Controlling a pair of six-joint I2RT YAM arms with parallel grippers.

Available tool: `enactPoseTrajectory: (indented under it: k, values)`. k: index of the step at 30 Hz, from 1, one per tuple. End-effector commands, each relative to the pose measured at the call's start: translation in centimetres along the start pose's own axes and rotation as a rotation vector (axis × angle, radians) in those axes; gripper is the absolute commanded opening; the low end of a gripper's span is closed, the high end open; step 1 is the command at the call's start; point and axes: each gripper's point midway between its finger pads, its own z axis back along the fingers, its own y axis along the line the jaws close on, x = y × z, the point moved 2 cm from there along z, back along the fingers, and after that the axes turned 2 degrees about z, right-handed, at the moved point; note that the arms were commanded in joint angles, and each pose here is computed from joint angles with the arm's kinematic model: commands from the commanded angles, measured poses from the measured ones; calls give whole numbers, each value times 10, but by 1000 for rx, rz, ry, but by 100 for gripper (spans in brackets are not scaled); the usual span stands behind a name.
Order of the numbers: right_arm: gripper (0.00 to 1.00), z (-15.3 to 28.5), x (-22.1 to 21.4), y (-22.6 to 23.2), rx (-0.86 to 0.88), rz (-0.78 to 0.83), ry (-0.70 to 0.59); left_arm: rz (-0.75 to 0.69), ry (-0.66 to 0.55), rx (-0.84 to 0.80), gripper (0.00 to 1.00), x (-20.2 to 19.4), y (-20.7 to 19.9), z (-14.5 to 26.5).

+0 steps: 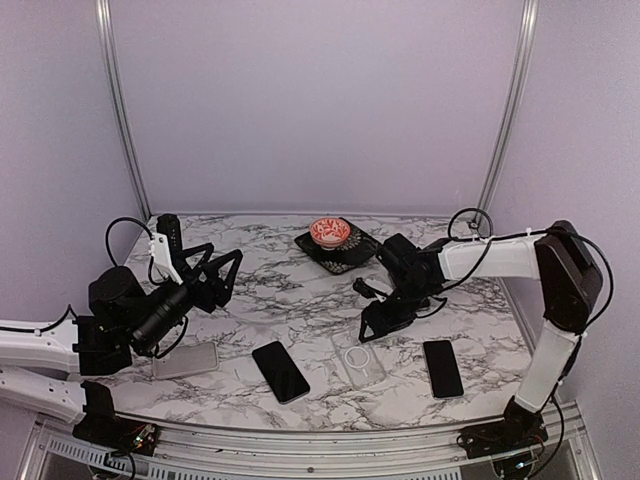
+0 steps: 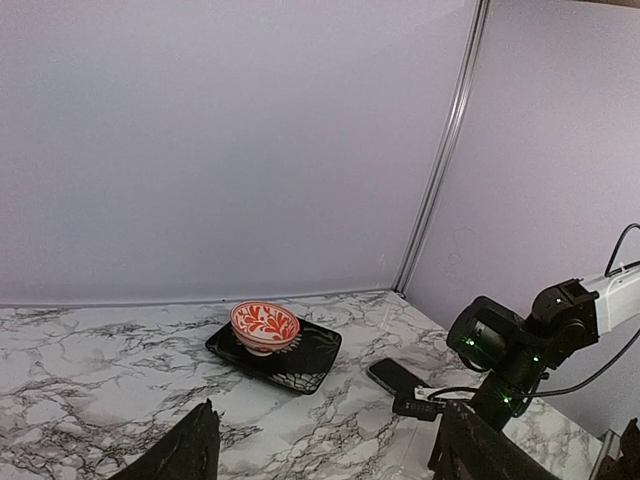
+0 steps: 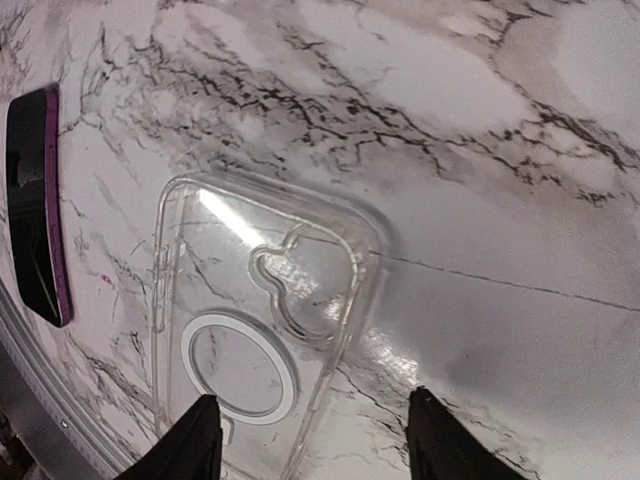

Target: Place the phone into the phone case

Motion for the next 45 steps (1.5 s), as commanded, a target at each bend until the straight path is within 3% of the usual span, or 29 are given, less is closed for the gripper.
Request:
enactPoseTrajectory:
  k: [1, 3, 5, 8, 16, 20, 34, 42, 45]
  values:
    - [76, 52, 26, -19, -248, -29, -146, -25, -29, 15, 76, 15, 1, 2]
    - [97, 78, 22, -34, -395, -90, -204, -33, -24, 20, 76, 13, 2, 1]
    - [99, 98, 7, -51, -537, -165, -238, -41, -20, 26, 77, 11, 2, 0]
    - [99, 106, -30, -65, -617, -274, -222, -47, -10, 27, 77, 7, 2, -2]
    - [99, 84, -108, -83, -562, -507, -140, -59, 26, -19, 81, -3, -6, -7]
    - [99, 64, -118, -77, -471, -510, -87, -61, 34, -22, 83, -6, -7, -7]
    - [99, 37, -133, -74, -405, -533, 8, -60, 24, -42, 84, -2, -10, -6]
    - [79, 38, -129, -65, -366, -522, 16, -68, 22, -25, 85, -2, -7, -5]
    - [77, 37, -133, -63, -382, -517, 37, -77, 23, -18, 85, -3, -6, -6]
